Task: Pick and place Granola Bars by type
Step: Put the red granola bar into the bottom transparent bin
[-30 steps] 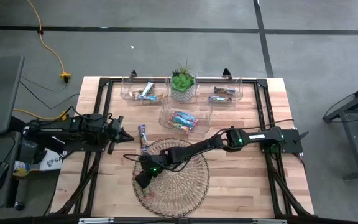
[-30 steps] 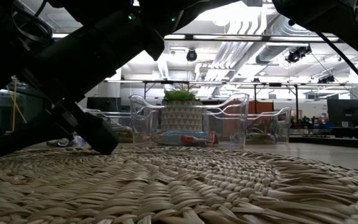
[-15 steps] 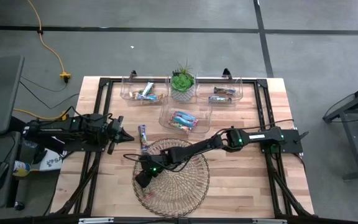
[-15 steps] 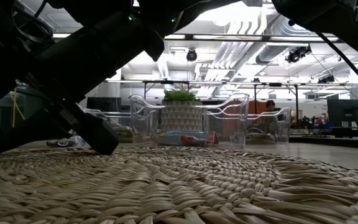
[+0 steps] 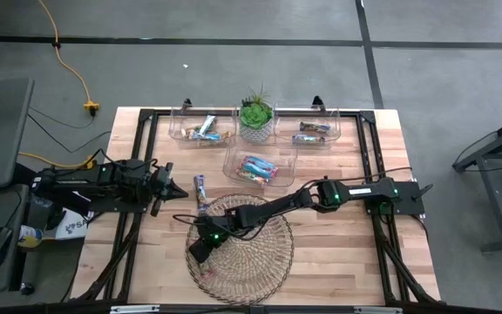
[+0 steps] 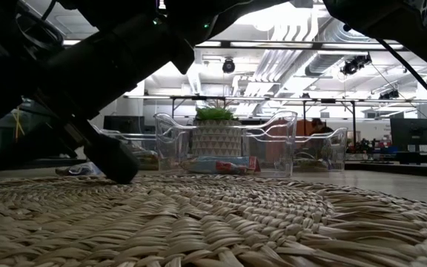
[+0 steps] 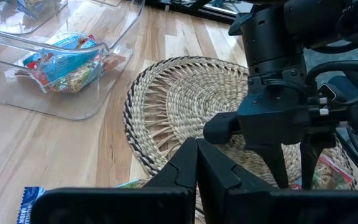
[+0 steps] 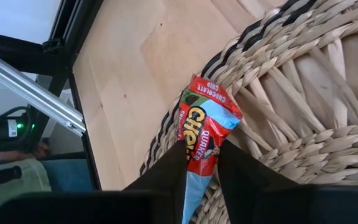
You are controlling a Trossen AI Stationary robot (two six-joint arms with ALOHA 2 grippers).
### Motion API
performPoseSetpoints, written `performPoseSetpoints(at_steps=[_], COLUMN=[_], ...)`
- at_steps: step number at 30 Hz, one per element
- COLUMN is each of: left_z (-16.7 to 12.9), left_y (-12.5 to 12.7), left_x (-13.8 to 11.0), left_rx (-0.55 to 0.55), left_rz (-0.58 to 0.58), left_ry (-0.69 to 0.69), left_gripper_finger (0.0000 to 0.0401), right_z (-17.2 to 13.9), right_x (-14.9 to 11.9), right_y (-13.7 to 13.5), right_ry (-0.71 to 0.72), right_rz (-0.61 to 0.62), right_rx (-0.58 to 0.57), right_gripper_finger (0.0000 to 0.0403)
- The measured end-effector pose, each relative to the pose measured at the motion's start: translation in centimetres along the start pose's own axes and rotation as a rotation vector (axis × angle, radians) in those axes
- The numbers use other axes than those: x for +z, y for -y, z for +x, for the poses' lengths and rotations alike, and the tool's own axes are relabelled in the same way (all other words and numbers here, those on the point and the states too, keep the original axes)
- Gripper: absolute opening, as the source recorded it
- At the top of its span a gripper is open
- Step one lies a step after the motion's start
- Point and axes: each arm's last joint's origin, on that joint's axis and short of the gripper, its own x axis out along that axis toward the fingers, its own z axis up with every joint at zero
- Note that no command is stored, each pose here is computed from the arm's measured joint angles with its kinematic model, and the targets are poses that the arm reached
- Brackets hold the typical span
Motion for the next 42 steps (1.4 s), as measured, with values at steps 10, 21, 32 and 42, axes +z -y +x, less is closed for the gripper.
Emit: performPoseSetpoints(at_steps=[10,21,32,42], left_z=[0.0,0.0,0.0,0.0], left_y=[0.0,0.0,0.0,0.0], left_x=[0.0,0.0,0.0,0.0], left_rx=[0.0,0.0,0.0,0.0], left_rz=[0.0,0.0,0.0,0.0], left_ry=[0.0,0.0,0.0,0.0], left_gripper_finger=[0.0001,0.0001,0.0001,0.0001], right_z=[-0.1,-0.3,-1.5,-7.2], right_x=[0.0,0.5,1.7,4.7], right_y=[-0.2,-1.7,-4.8,-9.1], right_ry=[-0.023,-0.004,0.075,0.251], right_rz=[-0.011,-0.049,-0.144,-0.317], right_rx=[0.028,0.188,0.488,0.533], right_gripper_finger=[0.0063,0.0062,0.0062,0.0062])
